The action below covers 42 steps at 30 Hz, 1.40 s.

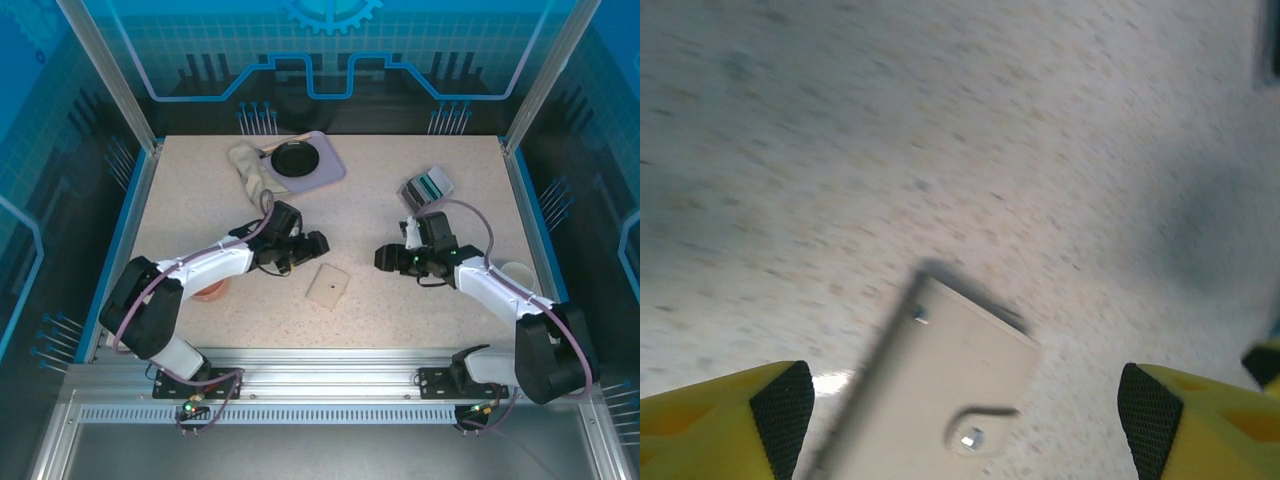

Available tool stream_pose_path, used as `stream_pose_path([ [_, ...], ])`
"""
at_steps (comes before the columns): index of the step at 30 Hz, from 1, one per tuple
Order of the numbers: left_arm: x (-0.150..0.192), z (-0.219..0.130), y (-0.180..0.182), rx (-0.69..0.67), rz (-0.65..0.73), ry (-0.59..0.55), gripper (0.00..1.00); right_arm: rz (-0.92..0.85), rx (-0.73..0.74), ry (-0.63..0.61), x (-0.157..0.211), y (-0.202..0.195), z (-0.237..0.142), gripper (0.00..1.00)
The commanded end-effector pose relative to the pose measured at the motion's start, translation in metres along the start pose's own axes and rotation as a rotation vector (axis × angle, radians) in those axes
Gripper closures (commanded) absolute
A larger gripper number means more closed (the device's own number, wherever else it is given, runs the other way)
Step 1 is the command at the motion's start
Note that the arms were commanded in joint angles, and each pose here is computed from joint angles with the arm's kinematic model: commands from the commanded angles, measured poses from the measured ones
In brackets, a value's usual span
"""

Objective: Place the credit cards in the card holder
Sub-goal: Move the card holder to the bottom-center of the table, then pick up the card holder at the bottom-center of the table.

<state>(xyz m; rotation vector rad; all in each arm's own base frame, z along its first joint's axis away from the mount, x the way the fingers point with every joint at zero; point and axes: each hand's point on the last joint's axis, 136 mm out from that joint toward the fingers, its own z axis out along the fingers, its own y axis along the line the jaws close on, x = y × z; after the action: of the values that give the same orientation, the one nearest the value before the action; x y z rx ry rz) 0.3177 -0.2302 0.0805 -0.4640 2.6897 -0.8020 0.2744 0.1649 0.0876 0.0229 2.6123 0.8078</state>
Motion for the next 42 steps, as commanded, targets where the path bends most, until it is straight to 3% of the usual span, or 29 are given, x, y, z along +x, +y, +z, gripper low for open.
stream_pose_path([
  [1,0.021,0.013,0.016,-0.013,0.019,0.103,0.17,0.002,-0.099,0.036,0.019,0.032,0.005,0.37],
  [11,0.045,0.042,0.021,0.027,-0.02,0.212,0.25,-0.002,-0.152,0.143,0.059,0.061,0.03,0.5],
  [19,0.06,0.05,0.025,0.013,-0.008,0.257,0.33,-0.017,-0.184,0.217,0.067,0.076,0.044,0.53],
  [25,0.069,0.048,0.026,0.008,0.003,0.27,0.38,-0.002,-0.193,0.259,0.073,0.079,0.058,0.64],
  [29,0.073,0.048,0.021,0.037,0.015,0.281,0.41,0.007,-0.146,0.269,0.073,0.074,0.067,0.64],
  [42,0.084,0.04,-0.006,0.146,0.069,0.316,0.69,0.024,0.012,0.261,0.068,0.042,0.085,0.7],
])
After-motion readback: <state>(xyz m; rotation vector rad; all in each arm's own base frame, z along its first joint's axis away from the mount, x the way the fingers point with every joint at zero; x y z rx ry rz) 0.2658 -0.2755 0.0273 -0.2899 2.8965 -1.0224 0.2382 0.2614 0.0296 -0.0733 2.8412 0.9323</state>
